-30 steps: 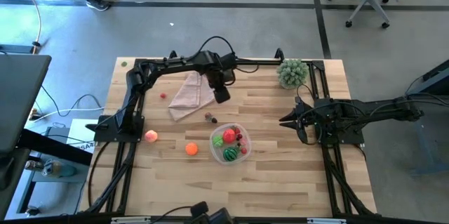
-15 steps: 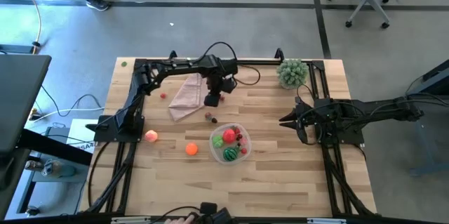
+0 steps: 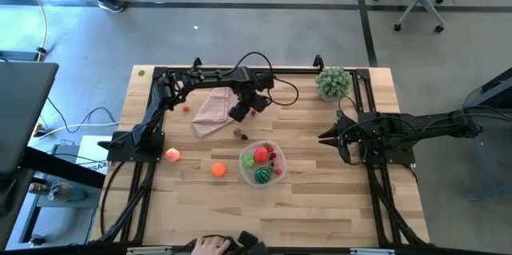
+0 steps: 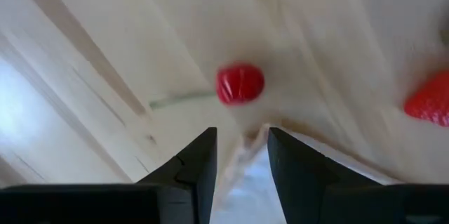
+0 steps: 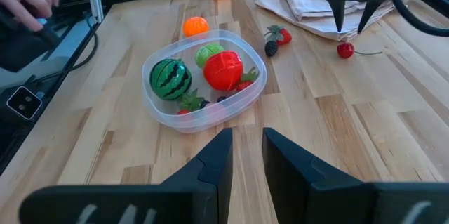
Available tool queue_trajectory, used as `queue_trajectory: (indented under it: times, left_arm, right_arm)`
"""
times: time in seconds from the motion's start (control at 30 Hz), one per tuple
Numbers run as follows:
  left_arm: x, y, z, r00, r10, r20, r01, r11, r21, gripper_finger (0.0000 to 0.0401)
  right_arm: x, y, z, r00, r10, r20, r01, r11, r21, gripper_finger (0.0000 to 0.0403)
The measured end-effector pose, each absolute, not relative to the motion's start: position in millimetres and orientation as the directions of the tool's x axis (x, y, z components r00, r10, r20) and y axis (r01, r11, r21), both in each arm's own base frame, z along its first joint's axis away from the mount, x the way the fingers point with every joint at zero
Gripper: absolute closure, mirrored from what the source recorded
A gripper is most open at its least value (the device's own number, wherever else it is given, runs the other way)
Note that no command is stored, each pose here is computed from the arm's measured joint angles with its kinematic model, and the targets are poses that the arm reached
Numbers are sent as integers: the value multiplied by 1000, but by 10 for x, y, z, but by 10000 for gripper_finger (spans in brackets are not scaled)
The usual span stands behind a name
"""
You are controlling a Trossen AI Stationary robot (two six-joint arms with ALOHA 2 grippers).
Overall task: Pick and placing Produce into tupperware
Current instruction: Put the right cherry into the transparent bin
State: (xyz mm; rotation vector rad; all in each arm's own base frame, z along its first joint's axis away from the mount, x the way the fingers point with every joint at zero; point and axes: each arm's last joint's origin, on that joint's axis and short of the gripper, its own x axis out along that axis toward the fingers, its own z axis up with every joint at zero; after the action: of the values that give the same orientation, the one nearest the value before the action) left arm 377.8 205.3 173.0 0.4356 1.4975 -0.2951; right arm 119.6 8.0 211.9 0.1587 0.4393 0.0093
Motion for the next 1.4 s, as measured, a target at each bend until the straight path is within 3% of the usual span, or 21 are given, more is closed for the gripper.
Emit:
queue_trajectory:
  times: [0.17,0.53,0.93,1.4]
  left_arm:
    - [3884,2023,1741,139,106,-985,460,874,158,286]
    - [3877,2010,1739,127,100,-987,427,892,145,286]
    - [3938,1901,1695,126,82,-989,491,861,133,218]
    - [3946,1914,1617,162,79,-984,502,851,151,219]
  right_arm:
    - [1196,80,2119,905,43,-423,25,988,155,335]
    - [1196,80,2119,905,43,-423,25,988,155,335]
    - [1196,80,2119,905,43,-423,25,988,155,335]
    - [1196,80,2118,905,43,-423,25,988,155,335]
